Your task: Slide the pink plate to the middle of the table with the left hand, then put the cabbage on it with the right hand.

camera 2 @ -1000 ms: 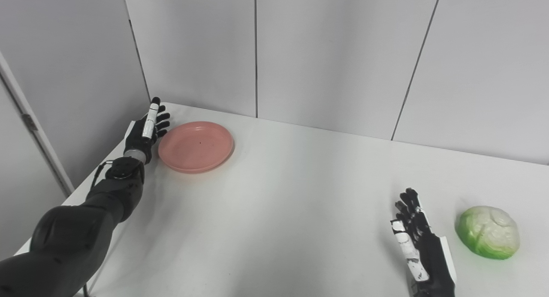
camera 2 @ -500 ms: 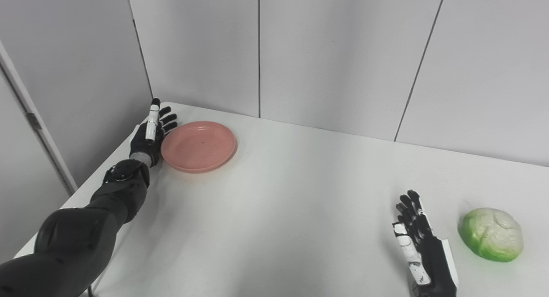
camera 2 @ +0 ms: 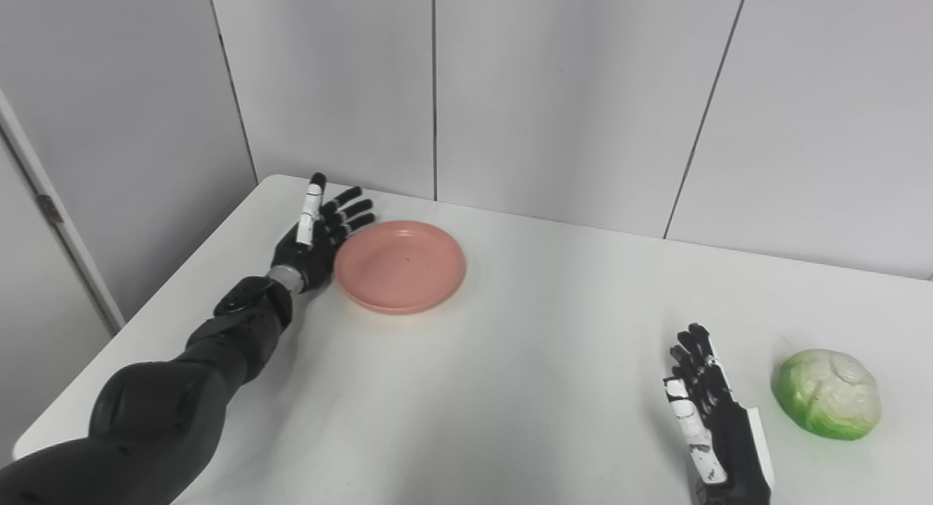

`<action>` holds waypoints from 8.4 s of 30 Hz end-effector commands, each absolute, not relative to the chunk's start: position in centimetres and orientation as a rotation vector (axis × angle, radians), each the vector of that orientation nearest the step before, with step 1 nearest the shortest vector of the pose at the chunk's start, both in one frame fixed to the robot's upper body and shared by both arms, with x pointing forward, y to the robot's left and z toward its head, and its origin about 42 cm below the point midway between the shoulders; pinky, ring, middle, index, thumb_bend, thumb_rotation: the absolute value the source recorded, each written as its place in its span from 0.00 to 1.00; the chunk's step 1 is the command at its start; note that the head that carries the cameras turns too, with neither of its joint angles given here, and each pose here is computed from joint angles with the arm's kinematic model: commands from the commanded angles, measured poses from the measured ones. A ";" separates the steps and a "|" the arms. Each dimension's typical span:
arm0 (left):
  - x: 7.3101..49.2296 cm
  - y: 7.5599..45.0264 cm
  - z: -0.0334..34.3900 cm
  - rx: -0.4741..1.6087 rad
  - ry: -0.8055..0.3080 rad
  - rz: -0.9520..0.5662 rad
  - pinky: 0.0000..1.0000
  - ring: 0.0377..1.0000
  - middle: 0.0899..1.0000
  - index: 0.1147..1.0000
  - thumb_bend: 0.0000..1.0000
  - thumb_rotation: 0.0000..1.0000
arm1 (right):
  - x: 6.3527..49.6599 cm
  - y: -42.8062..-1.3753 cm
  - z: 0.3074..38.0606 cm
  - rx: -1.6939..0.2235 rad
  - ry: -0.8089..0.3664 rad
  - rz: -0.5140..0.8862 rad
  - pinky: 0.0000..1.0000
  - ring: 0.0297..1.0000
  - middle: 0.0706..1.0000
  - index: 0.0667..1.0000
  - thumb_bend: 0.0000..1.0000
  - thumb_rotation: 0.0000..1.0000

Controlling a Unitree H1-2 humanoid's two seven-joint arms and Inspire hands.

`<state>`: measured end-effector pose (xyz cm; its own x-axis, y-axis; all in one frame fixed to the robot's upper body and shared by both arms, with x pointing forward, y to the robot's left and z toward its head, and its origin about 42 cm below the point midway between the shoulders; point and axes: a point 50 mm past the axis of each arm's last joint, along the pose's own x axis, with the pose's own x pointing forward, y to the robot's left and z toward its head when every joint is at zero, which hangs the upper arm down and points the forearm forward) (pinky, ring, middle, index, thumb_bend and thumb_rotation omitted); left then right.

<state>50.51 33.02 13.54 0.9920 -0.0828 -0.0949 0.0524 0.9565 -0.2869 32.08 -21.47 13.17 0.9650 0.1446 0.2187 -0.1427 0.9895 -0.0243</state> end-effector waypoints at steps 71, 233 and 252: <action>32.3 13.6 10.8 -0.097 -0.105 -0.161 1.00 1.00 1.00 1.00 0.59 1.00 | 32.5 -18.5 15.4 0.002 -0.223 0.074 0.97 0.93 0.95 0.96 0.61 0.82; 29.7 10.3 13.0 -0.154 -0.085 -0.061 1.00 1.00 1.00 1.00 0.54 1.00 | 38.4 -14.3 34.0 -1.251 -0.658 0.434 0.30 0.37 0.45 0.46 0.52 0.00; 29.7 10.2 13.3 -0.132 -0.094 -0.044 1.00 1.00 1.00 1.00 0.56 1.00 | 38.0 -11.4 27.7 -1.319 -0.596 0.634 0.30 0.42 0.46 0.44 0.52 0.00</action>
